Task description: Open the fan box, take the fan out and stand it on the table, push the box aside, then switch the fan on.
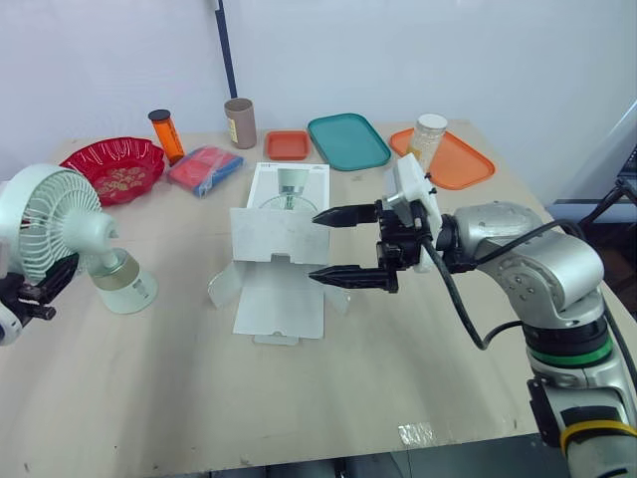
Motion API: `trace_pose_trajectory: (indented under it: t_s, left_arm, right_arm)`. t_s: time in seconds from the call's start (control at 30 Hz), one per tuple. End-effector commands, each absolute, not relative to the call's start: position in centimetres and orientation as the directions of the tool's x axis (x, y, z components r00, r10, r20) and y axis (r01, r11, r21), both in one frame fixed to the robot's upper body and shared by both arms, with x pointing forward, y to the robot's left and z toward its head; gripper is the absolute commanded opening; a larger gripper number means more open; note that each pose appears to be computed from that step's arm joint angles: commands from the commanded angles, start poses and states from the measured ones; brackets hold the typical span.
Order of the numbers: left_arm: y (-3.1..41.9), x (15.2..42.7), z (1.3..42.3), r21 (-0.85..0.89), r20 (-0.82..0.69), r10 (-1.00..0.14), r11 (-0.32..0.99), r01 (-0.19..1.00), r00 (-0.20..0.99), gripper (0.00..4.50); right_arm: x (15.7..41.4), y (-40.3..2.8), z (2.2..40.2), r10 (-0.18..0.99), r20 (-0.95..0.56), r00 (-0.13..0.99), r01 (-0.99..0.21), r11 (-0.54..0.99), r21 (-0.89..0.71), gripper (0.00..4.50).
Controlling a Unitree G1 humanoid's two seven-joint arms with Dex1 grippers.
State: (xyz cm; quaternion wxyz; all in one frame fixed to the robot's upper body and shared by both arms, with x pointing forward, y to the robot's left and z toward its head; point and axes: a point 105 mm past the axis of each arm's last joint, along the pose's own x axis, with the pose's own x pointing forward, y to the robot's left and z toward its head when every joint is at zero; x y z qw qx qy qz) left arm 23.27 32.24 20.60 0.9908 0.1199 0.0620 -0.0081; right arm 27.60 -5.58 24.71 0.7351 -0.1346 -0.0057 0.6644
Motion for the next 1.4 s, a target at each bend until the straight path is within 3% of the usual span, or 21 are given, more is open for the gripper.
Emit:
trace_pose_trajectory:
  t_s: [0.03, 0.57, 0.63, 0.7, 0.73, 0.8, 1.07, 1.4]
  left_arm:
    - [32.8, 23.1, 19.3, 0.186, -0.176, 0.01, 0.982, 0.023, 0.984, 2.03]
    - [33.1, 23.7, 19.6, 0.142, -0.151, 0.003, 0.99, 0.018, 0.989, 2.03]
    - [33.2, 23.7, 19.7, 0.137, -0.149, 0.007, 0.99, 0.014, 0.989, 3.04]
    - [33.3, 23.6, 19.7, 0.138, -0.147, 0.014, 0.99, 0.006, 0.989, 3.52]
    - [33.3, 23.6, 19.7, 0.14, -0.147, 0.019, 0.99, 0.002, 0.989, 4.16]
    - [33.4, 23.6, 19.7, 0.148, -0.144, 0.02, 0.989, 0.001, 0.989, 4.47]
    - [33.4, 23.3, 19.9, 0.132, -0.121, 0.021, 0.991, -0.004, 0.992, 4.47]
    - [34.0, 20.9, 20.3, 0.083, -0.104, 0.041, 0.996, -0.032, 0.994, 4.47]
  right_arm:
    - [27.2, -5.6, 25.3, 0.981, -0.161, 0.113, -0.969, 0.072, -0.238, 4.5]
    - [27.1, -5.6, 25.3, 0.98, -0.166, 0.111, -0.969, 0.07, -0.236, 4.5]
    - [27.1, -5.6, 25.3, 0.98, -0.167, 0.11, -0.969, 0.069, -0.236, 4.5]
    - [27.1, -5.6, 25.3, 0.98, -0.167, 0.109, -0.97, 0.068, -0.235, 4.5]
    - [27.1, -5.6, 25.3, 0.98, -0.168, 0.109, -0.97, 0.067, -0.235, 4.5]
    - [27.1, -5.6, 25.2, 0.98, -0.168, 0.108, -0.97, 0.066, -0.234, 4.5]
    - [27.1, -5.5, 25.2, 0.98, -0.169, 0.104, -0.97, 0.063, -0.235, 4.5]
    - [26.9, -5.8, 24.9, 0.98, -0.172, 0.103, -0.971, 0.061, -0.232, 4.5]
